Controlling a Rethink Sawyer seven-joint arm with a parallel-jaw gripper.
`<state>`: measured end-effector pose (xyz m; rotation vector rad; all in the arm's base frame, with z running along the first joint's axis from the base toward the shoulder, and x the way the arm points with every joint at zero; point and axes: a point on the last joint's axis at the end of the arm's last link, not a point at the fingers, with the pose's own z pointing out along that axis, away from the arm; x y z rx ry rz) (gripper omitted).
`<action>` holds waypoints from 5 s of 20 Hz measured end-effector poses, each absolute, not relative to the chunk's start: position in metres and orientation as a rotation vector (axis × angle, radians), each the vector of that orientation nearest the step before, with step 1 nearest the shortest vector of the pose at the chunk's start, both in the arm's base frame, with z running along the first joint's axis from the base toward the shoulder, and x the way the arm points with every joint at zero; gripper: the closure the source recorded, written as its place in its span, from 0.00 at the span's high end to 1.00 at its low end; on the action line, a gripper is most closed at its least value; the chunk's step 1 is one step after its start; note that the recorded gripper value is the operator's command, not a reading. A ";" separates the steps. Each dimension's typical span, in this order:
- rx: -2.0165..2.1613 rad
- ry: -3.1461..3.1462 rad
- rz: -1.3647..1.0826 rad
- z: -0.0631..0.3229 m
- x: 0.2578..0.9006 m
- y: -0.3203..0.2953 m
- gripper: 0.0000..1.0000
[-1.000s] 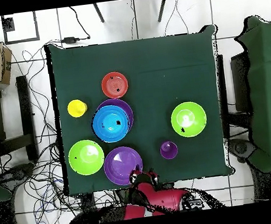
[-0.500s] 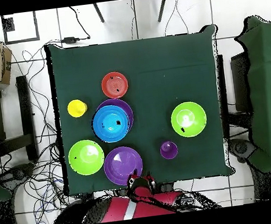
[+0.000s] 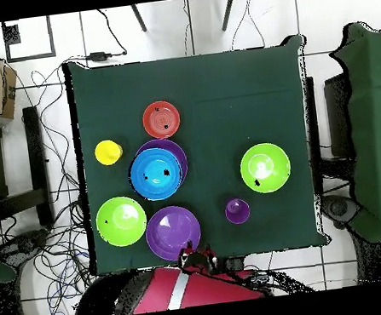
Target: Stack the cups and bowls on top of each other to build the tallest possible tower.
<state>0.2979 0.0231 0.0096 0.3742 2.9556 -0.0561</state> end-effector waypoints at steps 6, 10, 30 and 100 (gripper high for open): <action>0.376 2.975 -0.048 0.002 0.289 0.025 1.00; 0.375 2.982 -0.030 -0.007 0.281 0.028 1.00; 0.372 2.984 0.023 -0.033 0.261 0.034 1.00; 0.632 2.889 -0.082 0.136 0.423 0.036 0.00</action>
